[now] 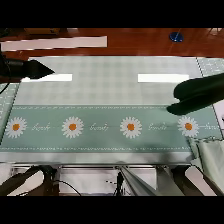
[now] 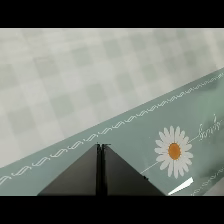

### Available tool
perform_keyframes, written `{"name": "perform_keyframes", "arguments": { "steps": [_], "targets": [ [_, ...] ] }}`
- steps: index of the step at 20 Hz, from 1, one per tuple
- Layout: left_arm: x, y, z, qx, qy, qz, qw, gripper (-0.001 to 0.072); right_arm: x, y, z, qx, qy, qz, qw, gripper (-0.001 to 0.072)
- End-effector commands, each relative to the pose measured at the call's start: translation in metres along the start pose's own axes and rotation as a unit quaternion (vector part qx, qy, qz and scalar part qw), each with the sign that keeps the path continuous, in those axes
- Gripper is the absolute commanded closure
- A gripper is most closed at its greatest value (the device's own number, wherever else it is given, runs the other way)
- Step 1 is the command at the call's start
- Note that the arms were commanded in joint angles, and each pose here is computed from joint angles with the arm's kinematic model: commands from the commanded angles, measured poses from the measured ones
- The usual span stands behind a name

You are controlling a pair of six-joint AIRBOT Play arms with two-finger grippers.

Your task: Fold the shirts.

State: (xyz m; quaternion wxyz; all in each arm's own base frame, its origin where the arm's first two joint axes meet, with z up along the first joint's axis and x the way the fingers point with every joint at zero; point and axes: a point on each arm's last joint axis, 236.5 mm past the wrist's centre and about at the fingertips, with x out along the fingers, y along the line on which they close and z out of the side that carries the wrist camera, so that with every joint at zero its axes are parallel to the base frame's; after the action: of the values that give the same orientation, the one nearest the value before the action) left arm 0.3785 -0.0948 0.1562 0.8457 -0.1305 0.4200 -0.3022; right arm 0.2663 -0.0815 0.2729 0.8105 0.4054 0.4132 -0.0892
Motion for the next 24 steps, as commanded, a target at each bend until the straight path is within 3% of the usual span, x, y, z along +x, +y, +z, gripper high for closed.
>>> {"name": "perform_keyframes", "arguments": {
  "steps": [1, 5, 7, 11, 13, 18, 22, 24],
  "targets": [
    [0.000, 0.001, 0.001, 0.004, -0.003, 0.002, 1.000, 0.0684, -0.018, -0.066, 0.000, 0.051, -0.031, -0.144, 0.988, 0.0687],
    [-0.001, 0.009, 0.015, 0.004, -0.032, 0.019, 0.999, 0.0684, -0.005, -0.108, -0.042, 0.075, 0.006, -0.201, 0.977, 0.0687],
    [-0.002, 0.014, 0.023, 0.004, -0.049, 0.028, 0.998, 0.0684, -0.005, -0.152, -0.069, 0.084, 0.031, -0.274, 0.958, 0.0687],
    [-0.004, 0.023, 0.039, 0.004, -0.082, 0.048, 0.995, 0.0684, -0.045, -0.246, -0.116, 0.102, 0.083, -0.444, 0.886, 0.0687],
    [-0.007, 0.028, 0.048, 0.005, -0.101, 0.059, 0.993, 0.0684, -0.075, -0.283, -0.146, 0.173, 0.105, -0.505, 0.839, 0.0687],
    [-0.025, 0.050, 0.058, -0.010, -0.128, 0.085, 0.988, 0.0684, -0.075, -0.328, -0.213, 0.261, 0.182, -0.527, 0.788, 0.0687],
    [-0.049, 0.069, 0.067, -0.020, -0.152, 0.110, 0.982, 0.0684, -0.095, -0.366, -0.241, 0.242, 0.226, -0.601, 0.728, 0.0686],
    [-0.057, 0.076, 0.071, -0.023, -0.162, 0.120, 0.979, 0.0684, -0.099, -0.377, -0.250, 0.239, 0.233, -0.616, 0.714, 0.0686]
  ]
}}
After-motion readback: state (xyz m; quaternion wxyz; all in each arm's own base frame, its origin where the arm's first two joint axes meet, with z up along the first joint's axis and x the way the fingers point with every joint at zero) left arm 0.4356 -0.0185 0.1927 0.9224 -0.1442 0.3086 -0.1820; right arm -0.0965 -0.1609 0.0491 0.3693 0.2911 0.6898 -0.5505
